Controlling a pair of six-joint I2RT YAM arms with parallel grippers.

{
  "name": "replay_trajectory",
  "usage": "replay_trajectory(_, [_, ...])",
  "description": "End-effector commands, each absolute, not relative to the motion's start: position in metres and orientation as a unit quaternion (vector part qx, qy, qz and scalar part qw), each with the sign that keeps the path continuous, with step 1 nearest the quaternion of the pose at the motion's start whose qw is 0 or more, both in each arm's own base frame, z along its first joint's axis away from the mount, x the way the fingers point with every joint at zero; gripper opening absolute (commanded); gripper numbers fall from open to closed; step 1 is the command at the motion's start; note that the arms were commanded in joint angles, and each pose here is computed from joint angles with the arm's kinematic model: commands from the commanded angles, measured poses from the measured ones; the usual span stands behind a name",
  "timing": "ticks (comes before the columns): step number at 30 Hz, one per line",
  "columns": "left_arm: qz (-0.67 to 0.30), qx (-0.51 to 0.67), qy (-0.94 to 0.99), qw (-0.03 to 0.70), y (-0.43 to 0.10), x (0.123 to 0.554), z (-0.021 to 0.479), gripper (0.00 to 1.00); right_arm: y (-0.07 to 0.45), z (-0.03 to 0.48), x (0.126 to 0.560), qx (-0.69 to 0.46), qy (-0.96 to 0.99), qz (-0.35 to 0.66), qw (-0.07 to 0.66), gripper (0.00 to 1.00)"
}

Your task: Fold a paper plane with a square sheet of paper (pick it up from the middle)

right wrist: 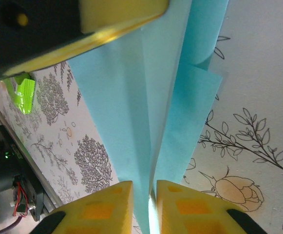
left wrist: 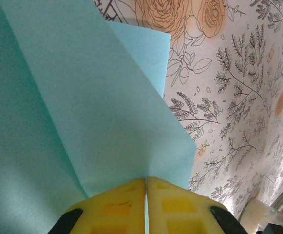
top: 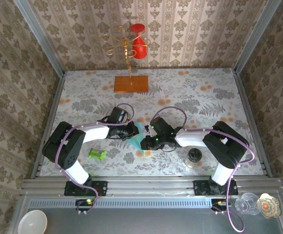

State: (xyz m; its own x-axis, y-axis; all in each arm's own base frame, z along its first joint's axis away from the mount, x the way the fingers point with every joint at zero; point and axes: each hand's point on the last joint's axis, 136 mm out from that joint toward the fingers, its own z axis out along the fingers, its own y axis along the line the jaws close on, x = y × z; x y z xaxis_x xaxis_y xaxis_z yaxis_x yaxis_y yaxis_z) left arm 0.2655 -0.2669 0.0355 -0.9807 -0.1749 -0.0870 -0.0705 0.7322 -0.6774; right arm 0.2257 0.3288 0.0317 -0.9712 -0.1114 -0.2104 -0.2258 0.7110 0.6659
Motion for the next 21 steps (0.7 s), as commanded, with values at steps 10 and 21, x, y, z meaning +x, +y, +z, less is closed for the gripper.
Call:
replay_trajectory(10, [-0.346, -0.081, 0.932, 0.065, -0.257, 0.260, 0.029, 0.12, 0.326, 0.015, 0.212, -0.095, 0.928, 0.357, 0.044, 0.14])
replay_trajectory(21, [-0.342, -0.084, 0.934, 0.063, -0.255, 0.257, 0.025, 0.12, 0.325, 0.004, 0.211, -0.094, 0.934, 0.344, 0.034, 0.14])
